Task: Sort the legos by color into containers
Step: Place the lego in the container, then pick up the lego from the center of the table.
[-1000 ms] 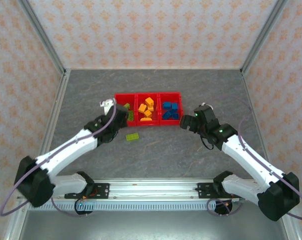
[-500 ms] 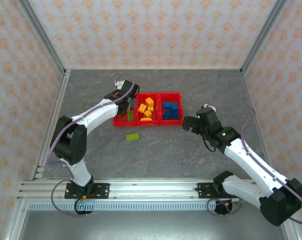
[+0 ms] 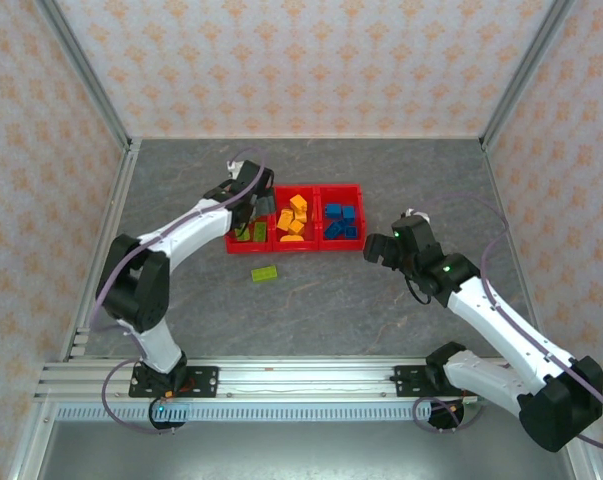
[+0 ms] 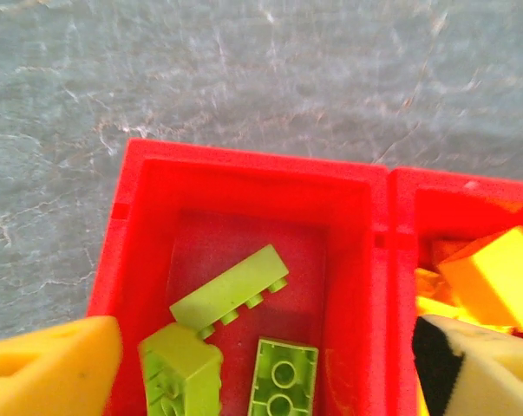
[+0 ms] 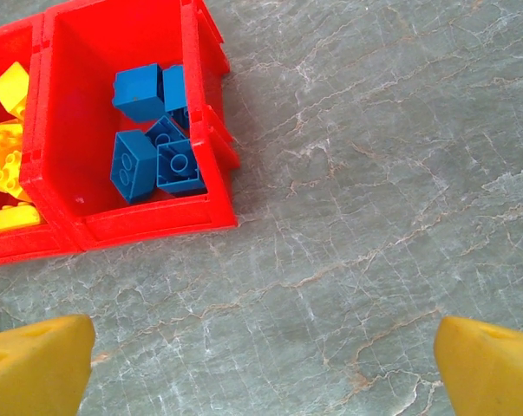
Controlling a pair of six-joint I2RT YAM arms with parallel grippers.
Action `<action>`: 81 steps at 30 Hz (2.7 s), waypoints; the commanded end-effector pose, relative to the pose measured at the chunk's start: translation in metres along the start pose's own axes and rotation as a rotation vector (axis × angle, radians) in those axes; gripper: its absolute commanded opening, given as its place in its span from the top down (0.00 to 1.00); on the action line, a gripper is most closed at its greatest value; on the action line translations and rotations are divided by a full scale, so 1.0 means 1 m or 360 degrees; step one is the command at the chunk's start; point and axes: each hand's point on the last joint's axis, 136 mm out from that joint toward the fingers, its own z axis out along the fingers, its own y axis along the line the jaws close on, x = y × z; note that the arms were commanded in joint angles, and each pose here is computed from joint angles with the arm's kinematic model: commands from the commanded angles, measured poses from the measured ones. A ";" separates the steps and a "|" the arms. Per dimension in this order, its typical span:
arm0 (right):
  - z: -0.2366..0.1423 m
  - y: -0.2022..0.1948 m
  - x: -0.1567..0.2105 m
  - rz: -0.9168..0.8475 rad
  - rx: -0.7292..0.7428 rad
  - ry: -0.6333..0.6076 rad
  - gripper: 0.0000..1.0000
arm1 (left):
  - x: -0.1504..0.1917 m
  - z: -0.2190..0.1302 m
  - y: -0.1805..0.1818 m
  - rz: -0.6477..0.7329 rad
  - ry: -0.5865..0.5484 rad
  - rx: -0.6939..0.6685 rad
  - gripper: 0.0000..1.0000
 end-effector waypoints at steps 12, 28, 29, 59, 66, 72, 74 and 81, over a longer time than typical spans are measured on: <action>0.001 0.000 0.002 -0.0020 -0.0015 0.0012 0.00 | 0.025 -0.067 -0.016 0.0335 -0.0056 0.0398 0.02; -0.008 0.002 -0.002 -0.0017 -0.0085 -0.0082 0.00 | 0.180 -0.068 -0.021 0.1918 0.0520 0.0382 0.04; -0.009 0.002 -0.003 -0.0012 -0.0091 -0.0092 0.00 | 0.181 -0.065 -0.018 0.1934 0.0537 0.0360 0.04; -0.003 -0.003 -0.003 -0.0030 -0.0023 -0.0079 0.00 | 0.227 -0.005 0.009 0.1964 0.1066 0.0363 0.59; -0.004 -0.005 -0.004 -0.0025 -0.0010 -0.0091 0.00 | 0.194 -0.034 -0.010 0.1792 0.0830 0.0425 0.69; -0.002 -0.006 -0.004 -0.0017 0.0000 -0.0098 0.00 | 0.088 -0.074 -0.039 0.1356 0.0030 0.0468 0.64; -0.002 -0.006 -0.004 -0.0019 0.0005 -0.0094 0.00 | 0.047 -0.082 -0.034 0.1108 -0.0195 0.0468 0.64; -0.004 -0.007 -0.004 -0.0012 0.0004 -0.0111 0.00 | 0.003 -0.039 0.000 0.0752 -0.0159 0.0224 0.71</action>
